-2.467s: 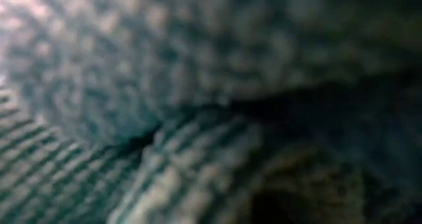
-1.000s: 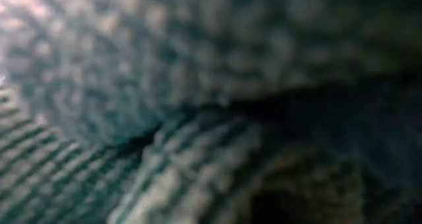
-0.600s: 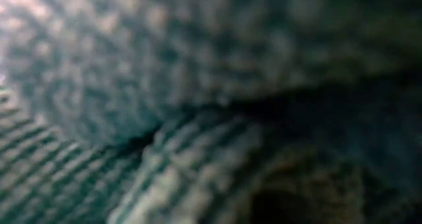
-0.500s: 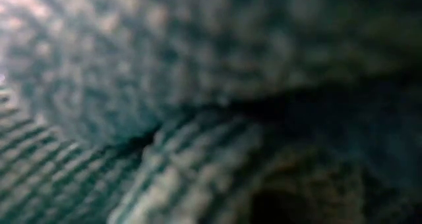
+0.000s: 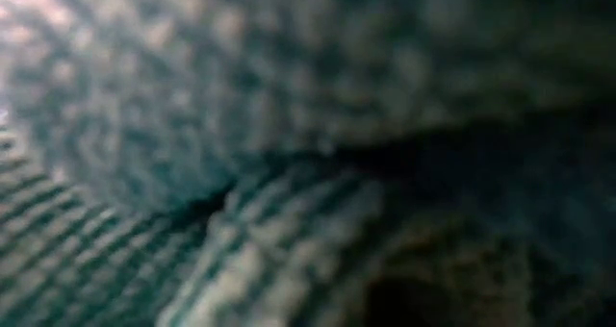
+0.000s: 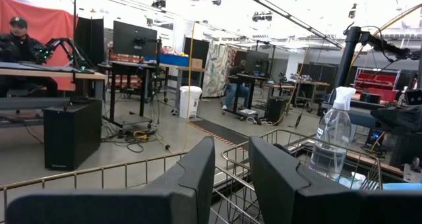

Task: Sort microfiber towel by color & place in baskets
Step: Put the blue microfiber towel into the right wire basket

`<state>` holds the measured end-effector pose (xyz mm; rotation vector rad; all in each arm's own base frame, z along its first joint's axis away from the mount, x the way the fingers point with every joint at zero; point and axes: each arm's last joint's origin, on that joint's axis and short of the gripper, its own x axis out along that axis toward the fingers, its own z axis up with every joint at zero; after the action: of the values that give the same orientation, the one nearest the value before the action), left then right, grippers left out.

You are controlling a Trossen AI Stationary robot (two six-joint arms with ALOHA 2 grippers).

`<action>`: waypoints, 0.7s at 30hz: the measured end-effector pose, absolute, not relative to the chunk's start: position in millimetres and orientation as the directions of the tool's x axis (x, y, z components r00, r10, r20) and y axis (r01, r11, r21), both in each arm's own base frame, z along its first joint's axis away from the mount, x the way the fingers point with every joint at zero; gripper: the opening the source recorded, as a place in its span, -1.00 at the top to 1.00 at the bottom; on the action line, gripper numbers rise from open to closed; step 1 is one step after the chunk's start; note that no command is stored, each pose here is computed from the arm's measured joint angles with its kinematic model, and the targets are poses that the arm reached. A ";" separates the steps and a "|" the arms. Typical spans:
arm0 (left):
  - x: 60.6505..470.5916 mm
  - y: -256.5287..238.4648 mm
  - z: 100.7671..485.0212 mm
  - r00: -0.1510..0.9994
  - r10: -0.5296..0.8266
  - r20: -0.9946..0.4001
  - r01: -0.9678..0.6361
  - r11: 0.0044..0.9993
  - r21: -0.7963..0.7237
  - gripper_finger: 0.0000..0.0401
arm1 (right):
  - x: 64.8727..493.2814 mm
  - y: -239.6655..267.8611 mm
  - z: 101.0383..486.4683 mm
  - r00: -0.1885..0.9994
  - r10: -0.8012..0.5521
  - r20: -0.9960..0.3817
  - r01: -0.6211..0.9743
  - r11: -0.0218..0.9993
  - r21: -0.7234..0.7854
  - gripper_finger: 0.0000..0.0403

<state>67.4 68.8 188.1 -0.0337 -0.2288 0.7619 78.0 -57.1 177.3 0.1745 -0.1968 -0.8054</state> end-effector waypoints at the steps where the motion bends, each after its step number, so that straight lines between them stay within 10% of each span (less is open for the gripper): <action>1: 67.4 68.7 188.1 0.700 0.687 0.193 -0.680 0.725 -0.113 0.61 | 77.7 -57.4 177.3 0.665 -0.739 0.107 0.710 0.670 0.216 0.38; 21: 67.5 68.8 187.9 0.700 0.687 0.193 -0.680 0.724 -0.113 0.61 | 76.8 -58.2 177.2 0.635 -0.765 0.106 0.736 0.641 0.217 0.38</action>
<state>67.5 68.8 187.9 -0.0341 -0.2281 0.7616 76.8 -58.2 177.2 0.1588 -0.1954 -0.8616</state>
